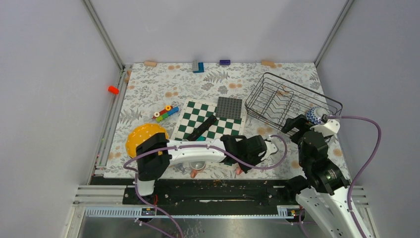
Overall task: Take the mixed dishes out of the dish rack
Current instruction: Place the cup at the center of the board.
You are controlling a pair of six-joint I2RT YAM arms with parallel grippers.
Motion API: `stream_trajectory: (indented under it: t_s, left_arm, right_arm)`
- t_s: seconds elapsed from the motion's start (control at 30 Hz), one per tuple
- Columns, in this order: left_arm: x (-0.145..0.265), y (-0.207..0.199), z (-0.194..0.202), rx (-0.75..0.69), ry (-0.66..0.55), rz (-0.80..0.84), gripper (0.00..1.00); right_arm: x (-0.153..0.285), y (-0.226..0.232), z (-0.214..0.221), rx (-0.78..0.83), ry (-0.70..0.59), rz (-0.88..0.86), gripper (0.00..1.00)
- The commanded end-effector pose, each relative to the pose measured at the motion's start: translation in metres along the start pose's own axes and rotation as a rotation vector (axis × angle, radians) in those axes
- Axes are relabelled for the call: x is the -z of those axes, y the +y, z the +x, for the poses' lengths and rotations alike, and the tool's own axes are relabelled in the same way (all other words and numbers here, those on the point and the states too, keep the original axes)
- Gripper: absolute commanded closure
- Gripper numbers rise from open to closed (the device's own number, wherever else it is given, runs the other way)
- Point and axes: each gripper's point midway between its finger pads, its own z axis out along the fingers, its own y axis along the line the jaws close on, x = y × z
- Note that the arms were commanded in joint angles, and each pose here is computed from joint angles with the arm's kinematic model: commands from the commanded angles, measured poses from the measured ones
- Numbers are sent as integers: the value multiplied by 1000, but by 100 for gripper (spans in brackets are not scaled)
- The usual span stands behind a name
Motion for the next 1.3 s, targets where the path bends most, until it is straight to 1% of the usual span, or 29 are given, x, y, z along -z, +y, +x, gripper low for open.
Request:
stream_trajectory:
  t_s: [0.0, 0.1, 0.17, 0.23, 0.3, 0.33, 0.47, 0.57, 0.63, 0.87, 1.03, 1.07, 1.1, 1.17, 1.27]
  left_arm:
    - [7, -6, -33, -1, -91, -14, 86]
    - [5, -9, -33, -2, -86, -11, 81]
    - [4, -5, -33, -2, -88, -36, 77]
    - [5, -6, -33, -2, -87, -39, 68]
    - [6, -7, -35, -2, -90, -37, 53]
    - [8, -8, -35, 0, -92, -35, 49]
    - [17, -14, -35, 5, -104, -9, 38]
    - [29, -19, -42, 1, -145, 13, 12]
    - [39, -24, -48, -5, -176, 40, 2]
    - [76, -45, -63, -46, -305, 164, 1]
    - [113, -45, -72, -78, -425, 180, 1]
    - [126, -42, -77, -77, -469, 179, 1]
    - [129, -37, -76, -71, -483, 172, 1]
    - [147, -23, -81, -44, -550, 149, 1]
    - [162, 13, -85, 55, -620, 100, 1]
  right_arm:
    - [3, -2, -17, -23, -59, 20, 1]
    - [3, -2, -18, -22, -60, 22, 2]
    - [3, -3, -18, -22, -62, 24, 2]
    - [3, -3, -18, -22, -64, 25, 1]
    - [3, -4, -18, -22, -64, 26, 1]
    - [3, -3, -18, -24, -66, 25, 2]
    - [3, -3, -17, -20, -61, 24, 2]
    - [3, -3, -17, -16, -60, 23, 2]
    - [3, -3, -17, -14, -59, 21, 2]
    - [3, -2, -16, -11, -54, 16, 1]
    - [0, -1, -16, -8, -50, 29, 1]
    - [-1, -1, -15, -2, -45, 34, 1]
    - [-2, -2, -14, 5, -38, 44, 2]
    - [-4, -3, -14, 19, -30, 69, 2]
    - [-9, -8, -15, 52, -28, 123, 2]
